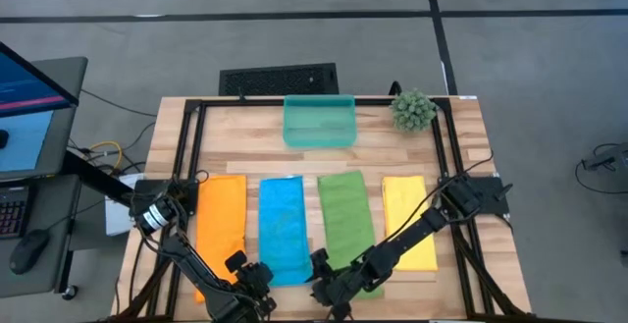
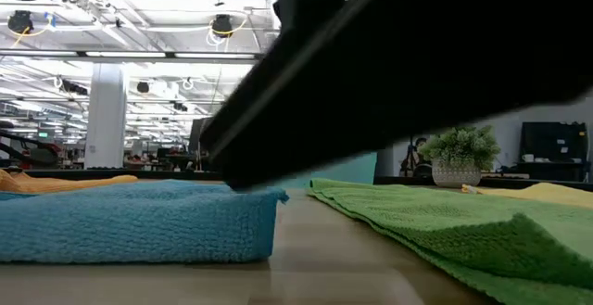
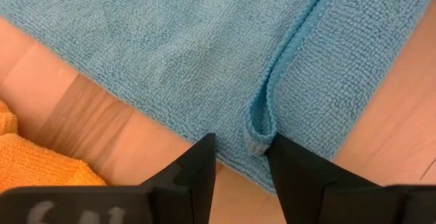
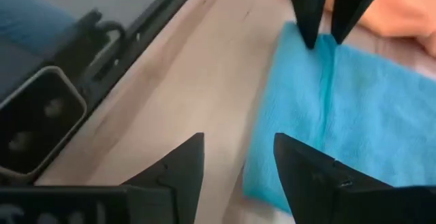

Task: Roll microfiber towels into tight, uniform cylinder then place into a basket
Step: Roll the blue towel

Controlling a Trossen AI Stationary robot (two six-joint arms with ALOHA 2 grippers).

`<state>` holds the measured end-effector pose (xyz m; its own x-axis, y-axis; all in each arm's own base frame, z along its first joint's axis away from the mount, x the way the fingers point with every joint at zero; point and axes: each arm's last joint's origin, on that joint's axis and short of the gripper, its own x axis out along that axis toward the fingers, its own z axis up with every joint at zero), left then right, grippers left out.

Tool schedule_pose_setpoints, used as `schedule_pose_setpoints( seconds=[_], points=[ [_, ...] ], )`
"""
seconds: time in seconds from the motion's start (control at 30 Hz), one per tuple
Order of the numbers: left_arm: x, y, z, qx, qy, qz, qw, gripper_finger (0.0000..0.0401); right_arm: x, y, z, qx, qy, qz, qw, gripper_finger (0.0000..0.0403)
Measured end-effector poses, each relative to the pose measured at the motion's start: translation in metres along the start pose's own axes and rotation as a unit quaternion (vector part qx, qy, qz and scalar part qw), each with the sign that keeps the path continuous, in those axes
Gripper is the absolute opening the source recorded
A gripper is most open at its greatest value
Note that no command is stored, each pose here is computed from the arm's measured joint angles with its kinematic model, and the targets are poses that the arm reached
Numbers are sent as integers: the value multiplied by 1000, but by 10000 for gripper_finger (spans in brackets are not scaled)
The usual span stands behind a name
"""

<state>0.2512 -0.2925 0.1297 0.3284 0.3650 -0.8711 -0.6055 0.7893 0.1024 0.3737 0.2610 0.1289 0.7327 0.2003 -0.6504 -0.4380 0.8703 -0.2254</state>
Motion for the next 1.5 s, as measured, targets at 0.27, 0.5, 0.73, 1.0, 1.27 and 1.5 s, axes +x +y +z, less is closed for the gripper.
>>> schedule_pose_setpoints(
  seconds=[0.27, 0.5, 0.73, 1.0, 1.27, 1.5],
  points=[
    [0, 0, 0, 5, 0, 0, 1000, 125, 4, -8, 0, 22, -4, -1, 1000, 172],
    [0, 0, 0, 5, 0, 0, 1000, 125, 24, -6, -21, 22, 26, -1, 999, 164],
    [0, 0, 0, 5, 0, 0, 1000, 125, 25, -12, -22, 51, 31, -5, 998, 164],
    [-1, 0, -2, 5, 4, -1, 1000, 125, 25, -13, -22, 53, 34, -9, 998, 160],
    [-1, 0, -2, 2, 4, -1, 1000, 125, 23, -9, -16, 40, 44, -9, 998, 155],
    [-1, 0, -2, 1, 5, -1, 1000, 125, 18, -13, -2, 61, 76, -13, 995, 177]
  ],
)
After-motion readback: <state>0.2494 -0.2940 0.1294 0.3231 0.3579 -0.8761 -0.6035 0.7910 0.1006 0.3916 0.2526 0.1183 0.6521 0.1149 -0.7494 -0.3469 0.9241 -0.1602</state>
